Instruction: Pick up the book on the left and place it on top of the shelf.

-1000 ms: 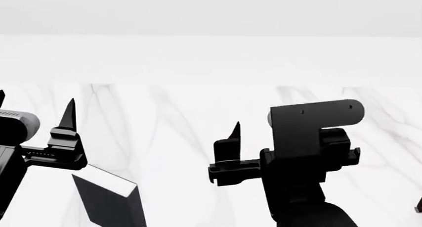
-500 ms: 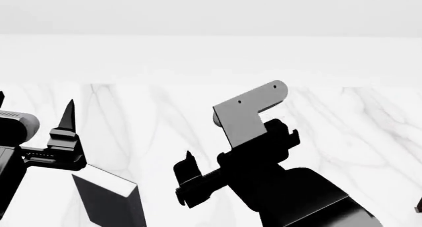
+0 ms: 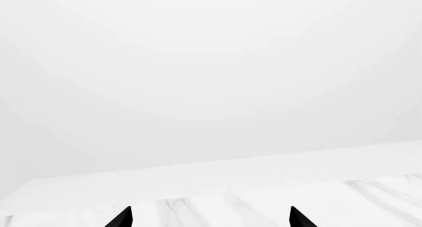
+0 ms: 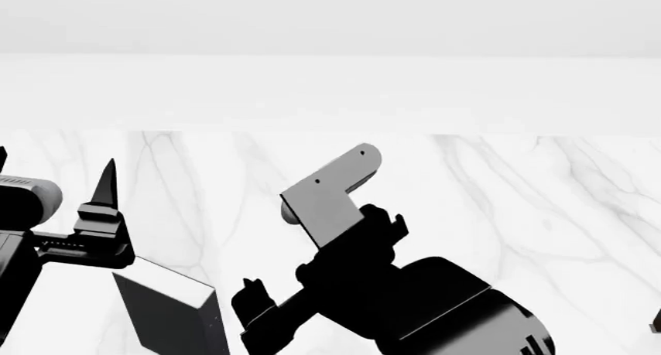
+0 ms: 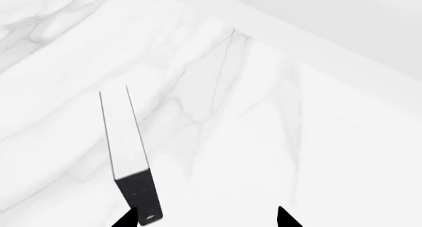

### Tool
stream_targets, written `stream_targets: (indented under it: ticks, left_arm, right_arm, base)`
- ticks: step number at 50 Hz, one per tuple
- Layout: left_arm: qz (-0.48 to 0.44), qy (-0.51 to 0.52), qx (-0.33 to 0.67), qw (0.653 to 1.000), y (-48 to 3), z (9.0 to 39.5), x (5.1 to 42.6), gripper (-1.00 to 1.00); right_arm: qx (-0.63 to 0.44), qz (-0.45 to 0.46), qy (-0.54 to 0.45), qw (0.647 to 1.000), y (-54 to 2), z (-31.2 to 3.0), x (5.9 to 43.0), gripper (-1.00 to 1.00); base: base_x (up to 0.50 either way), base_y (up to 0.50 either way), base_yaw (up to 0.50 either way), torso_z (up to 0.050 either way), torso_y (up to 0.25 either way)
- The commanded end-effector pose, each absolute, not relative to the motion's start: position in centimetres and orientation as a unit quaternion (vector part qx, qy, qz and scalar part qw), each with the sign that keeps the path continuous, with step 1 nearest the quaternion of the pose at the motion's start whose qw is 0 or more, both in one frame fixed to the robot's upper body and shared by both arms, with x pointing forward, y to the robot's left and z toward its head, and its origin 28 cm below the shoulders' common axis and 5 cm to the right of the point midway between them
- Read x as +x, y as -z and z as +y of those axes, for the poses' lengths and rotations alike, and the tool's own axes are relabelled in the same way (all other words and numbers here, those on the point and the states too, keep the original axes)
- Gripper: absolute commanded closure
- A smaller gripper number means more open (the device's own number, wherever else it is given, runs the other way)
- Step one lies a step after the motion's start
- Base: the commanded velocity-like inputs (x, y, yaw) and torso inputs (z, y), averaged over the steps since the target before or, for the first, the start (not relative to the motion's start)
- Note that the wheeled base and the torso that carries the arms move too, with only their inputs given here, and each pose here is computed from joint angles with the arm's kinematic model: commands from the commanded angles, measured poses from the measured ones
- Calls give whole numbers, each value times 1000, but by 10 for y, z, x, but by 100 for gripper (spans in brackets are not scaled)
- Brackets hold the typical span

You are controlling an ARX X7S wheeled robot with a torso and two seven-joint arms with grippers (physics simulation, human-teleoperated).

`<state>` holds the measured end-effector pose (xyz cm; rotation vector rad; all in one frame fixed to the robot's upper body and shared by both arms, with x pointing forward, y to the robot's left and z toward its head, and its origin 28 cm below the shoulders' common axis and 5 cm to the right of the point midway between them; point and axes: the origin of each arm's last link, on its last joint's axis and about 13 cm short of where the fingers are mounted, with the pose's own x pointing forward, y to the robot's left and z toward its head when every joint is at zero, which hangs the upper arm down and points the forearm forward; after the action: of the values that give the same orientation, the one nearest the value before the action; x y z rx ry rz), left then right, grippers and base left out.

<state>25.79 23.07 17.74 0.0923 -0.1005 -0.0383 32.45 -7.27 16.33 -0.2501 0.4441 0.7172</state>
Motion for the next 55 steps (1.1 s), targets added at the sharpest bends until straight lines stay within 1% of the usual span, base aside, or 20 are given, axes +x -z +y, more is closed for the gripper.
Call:
stream_targets:
  ticks: [1,13,37,55]
  left_arm:
    - [-52,17,44,998,-177,232,259,-100]
    - [-50,16,45,998,-175,232,260,-100]
    - [-46,22,44,998,-173,231,261,-100]
    - [-47,24,47,998,-173,231,259,-100]
  right_arm:
    - [-146,197,-395,885,-165,-64,323,-100]
    - [-161,195,-419,872,-165,-55,318,-100]
    - [-153,181,-432,870,-158,-41,327,-100]
    - [-147,195,-443,863,-137,-23,337,-100]
  base:
    - [0,0,0,0,0]
    - [0,0,0,0,0]
    - [0,0,0,0,0]
    - [0,0,0,0,0]
